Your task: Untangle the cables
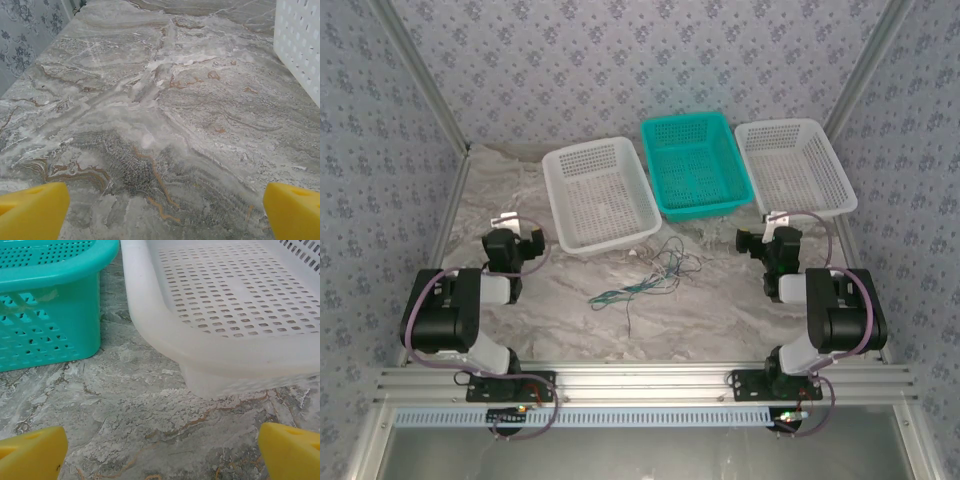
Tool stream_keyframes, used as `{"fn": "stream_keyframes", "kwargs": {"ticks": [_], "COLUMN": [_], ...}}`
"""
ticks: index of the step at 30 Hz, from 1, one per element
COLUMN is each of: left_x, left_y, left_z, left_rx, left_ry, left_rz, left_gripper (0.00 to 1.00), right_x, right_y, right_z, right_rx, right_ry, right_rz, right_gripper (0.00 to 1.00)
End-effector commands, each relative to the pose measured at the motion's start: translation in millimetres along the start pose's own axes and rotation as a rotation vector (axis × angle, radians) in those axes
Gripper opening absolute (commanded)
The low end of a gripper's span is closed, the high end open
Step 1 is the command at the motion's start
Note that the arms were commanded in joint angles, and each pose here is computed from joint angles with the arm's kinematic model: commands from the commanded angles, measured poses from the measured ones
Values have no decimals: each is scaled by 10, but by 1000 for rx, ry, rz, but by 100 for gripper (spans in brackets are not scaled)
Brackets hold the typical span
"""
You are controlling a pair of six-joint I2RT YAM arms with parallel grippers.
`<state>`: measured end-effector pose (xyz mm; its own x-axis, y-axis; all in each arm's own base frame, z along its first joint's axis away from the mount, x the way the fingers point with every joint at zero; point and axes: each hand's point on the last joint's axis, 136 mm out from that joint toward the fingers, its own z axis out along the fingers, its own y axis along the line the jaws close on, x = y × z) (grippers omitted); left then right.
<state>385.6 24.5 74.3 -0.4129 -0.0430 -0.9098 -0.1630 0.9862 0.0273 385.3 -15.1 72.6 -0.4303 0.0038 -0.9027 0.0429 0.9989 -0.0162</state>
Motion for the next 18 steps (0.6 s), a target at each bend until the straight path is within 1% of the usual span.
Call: {"fn": "stream_keyframes", "kwargs": {"ticks": [1, 18], "left_x": [-188, -192], "left_y": [13, 14], "left_z": [15, 17], "left_rx": [-4, -3], "left_ry": [-53, -53], "left_rz": [-8, -8], "left_gripper": [99, 99], "right_x": [-117, -105], "right_y": [-5, -5], "right_z": [6, 9], "right_rx": [-3, -4], "right_ry": [-30, -26], "right_rz": [-12, -12], "right_gripper": [100, 100]}}
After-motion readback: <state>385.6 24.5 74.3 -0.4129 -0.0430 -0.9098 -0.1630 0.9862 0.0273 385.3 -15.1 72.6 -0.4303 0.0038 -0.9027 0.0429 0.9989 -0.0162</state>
